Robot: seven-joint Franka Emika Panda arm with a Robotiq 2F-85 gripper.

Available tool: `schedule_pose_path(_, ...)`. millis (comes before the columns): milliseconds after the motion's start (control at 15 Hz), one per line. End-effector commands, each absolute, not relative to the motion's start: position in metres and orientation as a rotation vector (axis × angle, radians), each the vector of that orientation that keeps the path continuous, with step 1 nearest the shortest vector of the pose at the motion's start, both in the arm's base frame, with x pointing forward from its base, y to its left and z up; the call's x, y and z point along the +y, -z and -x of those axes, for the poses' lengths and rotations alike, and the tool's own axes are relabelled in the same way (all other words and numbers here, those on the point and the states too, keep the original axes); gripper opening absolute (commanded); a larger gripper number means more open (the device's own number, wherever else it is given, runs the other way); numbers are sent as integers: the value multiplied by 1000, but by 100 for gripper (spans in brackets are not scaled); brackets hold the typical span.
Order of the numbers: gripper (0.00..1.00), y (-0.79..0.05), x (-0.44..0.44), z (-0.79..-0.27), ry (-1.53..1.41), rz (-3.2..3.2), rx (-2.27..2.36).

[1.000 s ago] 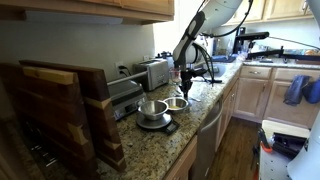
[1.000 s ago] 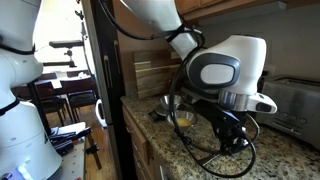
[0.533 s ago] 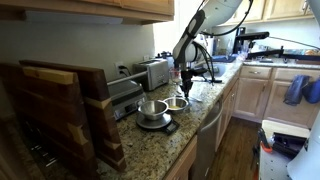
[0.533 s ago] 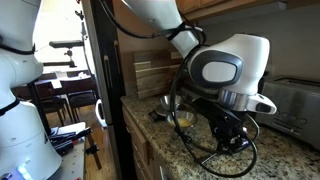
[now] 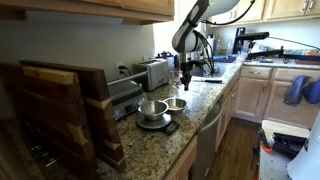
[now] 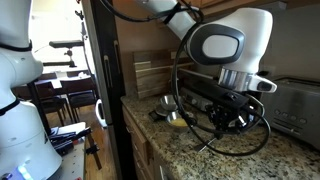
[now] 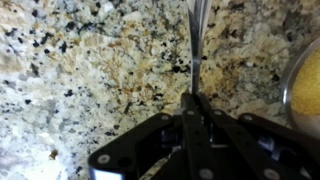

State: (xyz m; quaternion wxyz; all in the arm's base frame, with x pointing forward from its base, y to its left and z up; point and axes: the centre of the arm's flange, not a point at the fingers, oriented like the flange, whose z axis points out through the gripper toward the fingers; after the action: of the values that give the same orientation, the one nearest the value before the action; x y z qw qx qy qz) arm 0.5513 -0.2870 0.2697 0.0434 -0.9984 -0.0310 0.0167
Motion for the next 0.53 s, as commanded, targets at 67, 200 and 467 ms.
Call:
schedule_pose_path(67, 5, -310, -251, -530, -157, 3055, -285)
schedule_pose_path(200, 5, -315, -233, -530, -228, 3066, -357)
schedule_pose_path(467, 5, -313, -193, -532, -397, 3088, -530)
